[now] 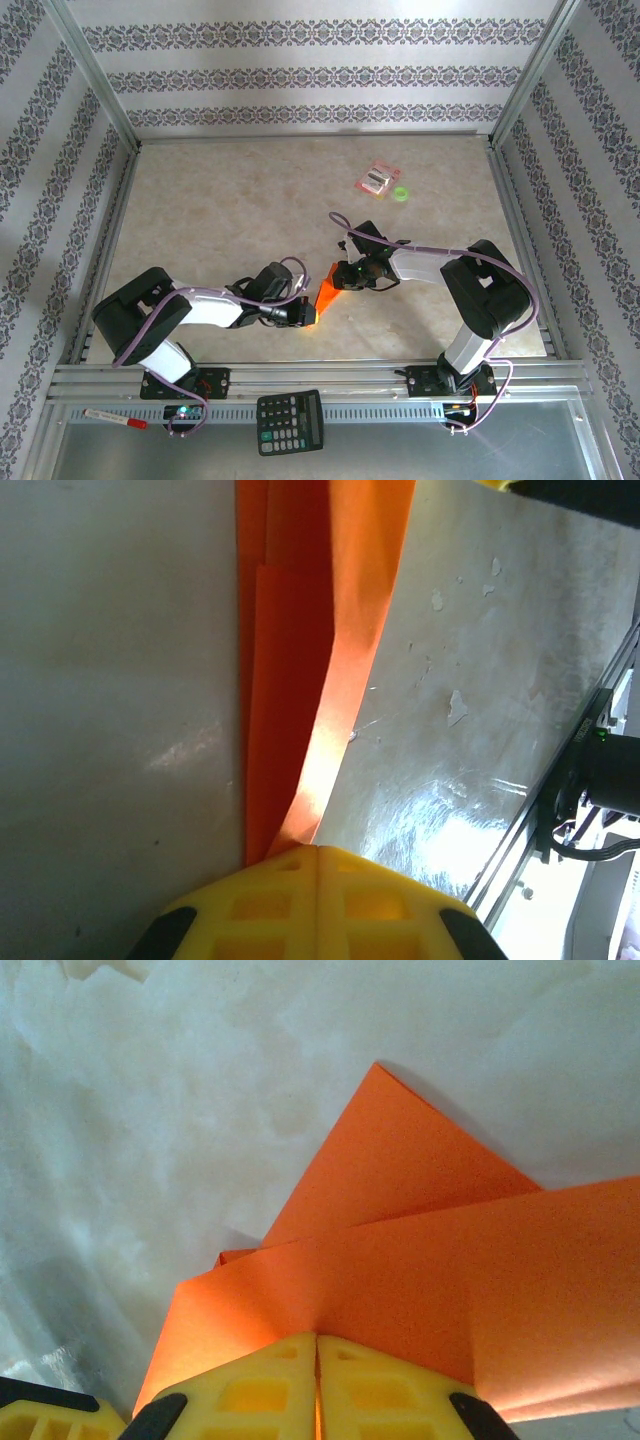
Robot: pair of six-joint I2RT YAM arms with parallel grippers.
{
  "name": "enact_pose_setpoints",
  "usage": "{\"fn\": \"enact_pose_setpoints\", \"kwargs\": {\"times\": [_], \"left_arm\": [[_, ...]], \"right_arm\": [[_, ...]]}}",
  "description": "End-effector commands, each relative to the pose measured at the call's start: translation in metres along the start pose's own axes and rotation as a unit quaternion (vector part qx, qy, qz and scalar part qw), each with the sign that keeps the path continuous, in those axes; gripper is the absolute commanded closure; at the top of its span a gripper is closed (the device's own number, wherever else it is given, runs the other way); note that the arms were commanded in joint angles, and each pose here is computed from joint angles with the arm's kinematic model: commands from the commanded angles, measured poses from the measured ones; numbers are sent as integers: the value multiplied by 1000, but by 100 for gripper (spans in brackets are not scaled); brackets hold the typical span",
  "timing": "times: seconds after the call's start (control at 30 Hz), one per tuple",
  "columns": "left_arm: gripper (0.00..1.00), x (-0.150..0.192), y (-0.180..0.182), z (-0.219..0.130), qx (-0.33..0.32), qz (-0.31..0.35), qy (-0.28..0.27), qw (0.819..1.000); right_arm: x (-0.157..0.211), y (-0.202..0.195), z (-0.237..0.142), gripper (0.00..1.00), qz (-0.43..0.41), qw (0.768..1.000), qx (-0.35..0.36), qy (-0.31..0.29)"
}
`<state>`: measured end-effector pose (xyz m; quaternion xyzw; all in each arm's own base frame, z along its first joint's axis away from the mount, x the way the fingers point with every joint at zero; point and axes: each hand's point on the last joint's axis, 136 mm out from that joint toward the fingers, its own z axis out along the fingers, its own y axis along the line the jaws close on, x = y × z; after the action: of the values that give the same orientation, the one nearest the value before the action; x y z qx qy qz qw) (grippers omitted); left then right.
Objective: Fold a paper plane with a square sheet of paper (pick it up from the middle)
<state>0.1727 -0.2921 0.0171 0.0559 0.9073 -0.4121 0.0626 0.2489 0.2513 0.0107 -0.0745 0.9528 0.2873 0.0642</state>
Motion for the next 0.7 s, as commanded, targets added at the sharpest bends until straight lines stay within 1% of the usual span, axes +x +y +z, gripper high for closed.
{"fn": "enact_pose_setpoints", "kwargs": {"times": [0.0,0.47,0.57,0.67], "left_arm": [[98,27,38,-5,-52,-55,29,997],[100,52,54,-17,-70,-79,47,993],[100,49,45,-23,-65,-64,43,995],[98,31,18,-32,-35,-31,18,999]], "right_arm": [[35,-58,12,92,41,991,111,57],[36,-64,13,94,49,989,125,63],[37,-62,13,94,48,989,123,64],[35,-62,12,94,47,990,122,62]]}}
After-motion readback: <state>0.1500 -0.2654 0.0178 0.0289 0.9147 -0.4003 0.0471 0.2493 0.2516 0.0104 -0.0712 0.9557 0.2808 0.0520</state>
